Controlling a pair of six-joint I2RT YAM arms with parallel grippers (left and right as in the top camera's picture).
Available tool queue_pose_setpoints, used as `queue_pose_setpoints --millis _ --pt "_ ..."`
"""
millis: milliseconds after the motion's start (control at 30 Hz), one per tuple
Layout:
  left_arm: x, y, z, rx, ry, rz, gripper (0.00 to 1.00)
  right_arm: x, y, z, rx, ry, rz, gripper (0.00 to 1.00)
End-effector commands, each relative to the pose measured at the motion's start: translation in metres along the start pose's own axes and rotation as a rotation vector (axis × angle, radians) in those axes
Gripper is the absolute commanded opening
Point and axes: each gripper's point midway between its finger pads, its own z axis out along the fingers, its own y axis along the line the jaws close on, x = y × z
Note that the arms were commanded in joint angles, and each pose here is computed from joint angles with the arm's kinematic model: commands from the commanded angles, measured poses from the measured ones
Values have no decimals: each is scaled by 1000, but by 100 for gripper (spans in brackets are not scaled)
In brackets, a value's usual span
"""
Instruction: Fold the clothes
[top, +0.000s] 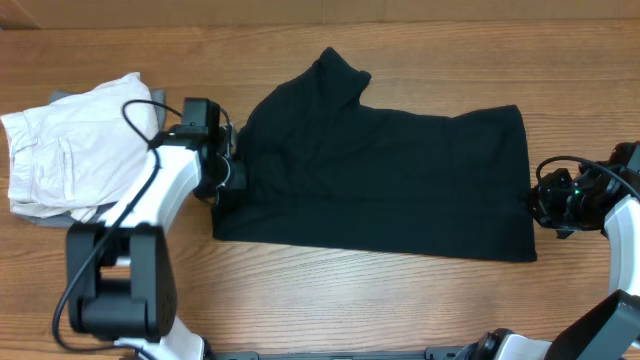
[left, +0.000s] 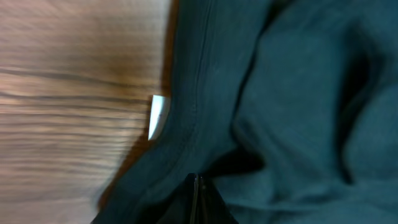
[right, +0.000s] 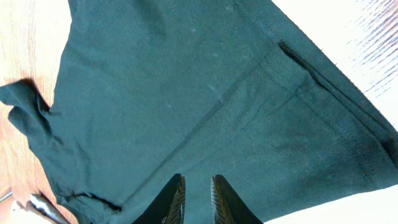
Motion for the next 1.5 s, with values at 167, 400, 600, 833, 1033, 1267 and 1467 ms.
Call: queue_pose_setpoints --millis 167,400,600,833,1033,1267,1467 --pt "34 66 29 -316 153 -79 4 -2 7 -5 -15 -9 -56 18" --pt "51 111 10 -452 216 -170 4 -2 7 -5 -16 -11 -59 18" --pt "37 101 -2 -376 184 -166 4 -8 10 -5 -29 -35 -73 18" --pt "-25 49 -72 -190 -2 -126 28 -16 64 -10 -234 -70 -224 25" --pt "-72 -9 -130 9 -164 55 64 -15 114 -9 -288 -108 -376 44" --pt "-108 -40 -165 56 -310 190 86 -56 134 13 -256 -175 -386 56" --pt "-114 -45 -143 98 -273 190 88 -87 144 57 -265 -184 -429 56"
